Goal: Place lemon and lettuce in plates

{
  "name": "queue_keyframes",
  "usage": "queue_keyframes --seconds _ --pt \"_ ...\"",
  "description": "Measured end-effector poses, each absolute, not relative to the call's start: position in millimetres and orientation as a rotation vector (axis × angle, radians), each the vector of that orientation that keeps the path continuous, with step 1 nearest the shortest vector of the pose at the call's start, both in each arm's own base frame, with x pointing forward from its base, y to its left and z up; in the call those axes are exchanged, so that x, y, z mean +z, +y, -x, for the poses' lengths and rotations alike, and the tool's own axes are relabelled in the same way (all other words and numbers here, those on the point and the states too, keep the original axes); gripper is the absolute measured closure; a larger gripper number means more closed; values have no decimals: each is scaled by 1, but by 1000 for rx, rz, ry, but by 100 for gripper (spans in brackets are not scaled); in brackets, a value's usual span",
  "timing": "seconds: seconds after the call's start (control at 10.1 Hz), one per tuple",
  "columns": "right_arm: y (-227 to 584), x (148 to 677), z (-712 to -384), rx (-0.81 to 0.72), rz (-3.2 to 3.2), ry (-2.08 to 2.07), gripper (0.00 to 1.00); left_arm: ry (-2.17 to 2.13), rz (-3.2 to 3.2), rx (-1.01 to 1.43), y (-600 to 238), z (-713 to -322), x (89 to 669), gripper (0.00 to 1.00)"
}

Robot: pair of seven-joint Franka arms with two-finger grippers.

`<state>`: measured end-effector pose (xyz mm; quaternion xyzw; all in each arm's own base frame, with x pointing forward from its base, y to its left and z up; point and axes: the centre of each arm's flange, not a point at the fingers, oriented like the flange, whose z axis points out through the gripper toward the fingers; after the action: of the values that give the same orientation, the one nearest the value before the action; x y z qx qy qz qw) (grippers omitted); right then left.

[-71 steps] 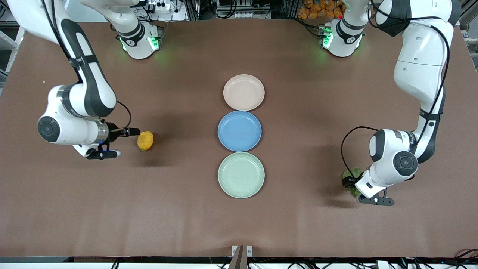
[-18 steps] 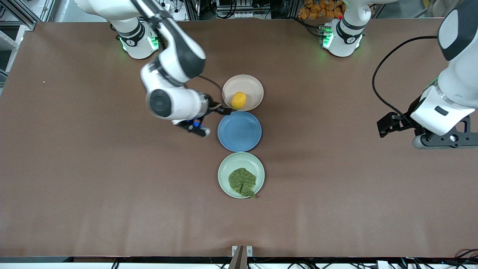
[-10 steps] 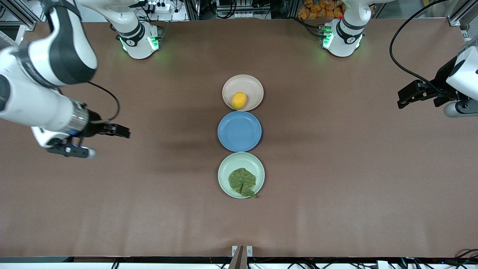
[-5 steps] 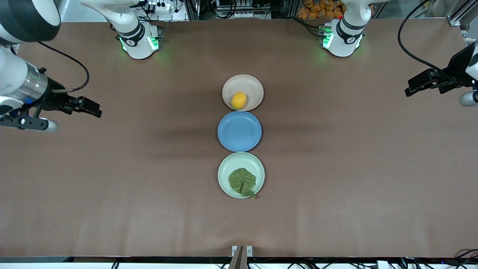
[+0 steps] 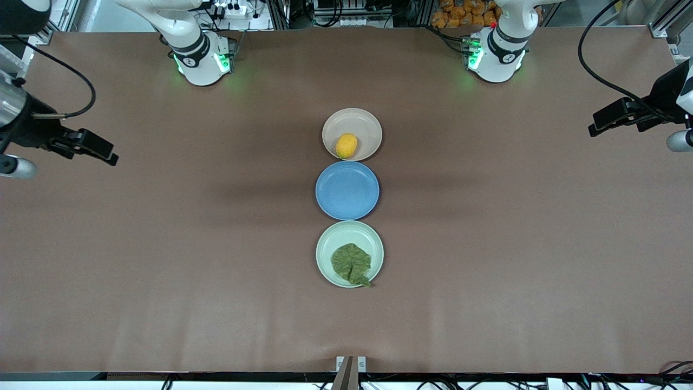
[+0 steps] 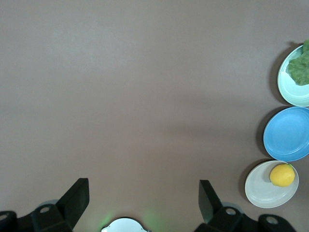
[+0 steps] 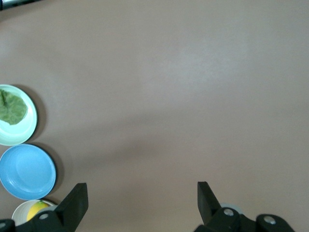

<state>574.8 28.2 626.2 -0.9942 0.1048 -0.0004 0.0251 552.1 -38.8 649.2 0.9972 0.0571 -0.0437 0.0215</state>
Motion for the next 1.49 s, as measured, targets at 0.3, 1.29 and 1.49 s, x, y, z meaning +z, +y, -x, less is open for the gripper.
queue_keyframes --seconds 0.3,1.29,1.49 --pt "28 628 -575 -10 3082 323 0 177 -3091 -136 -39 -552 649 0" --pt "39 638 -571 -39 3084 292 0 175 -3099 -129 -42 -553 648 0" --pt "39 638 -571 -39 3085 291 0 168 -3111 -121 -44 -553 649 0"
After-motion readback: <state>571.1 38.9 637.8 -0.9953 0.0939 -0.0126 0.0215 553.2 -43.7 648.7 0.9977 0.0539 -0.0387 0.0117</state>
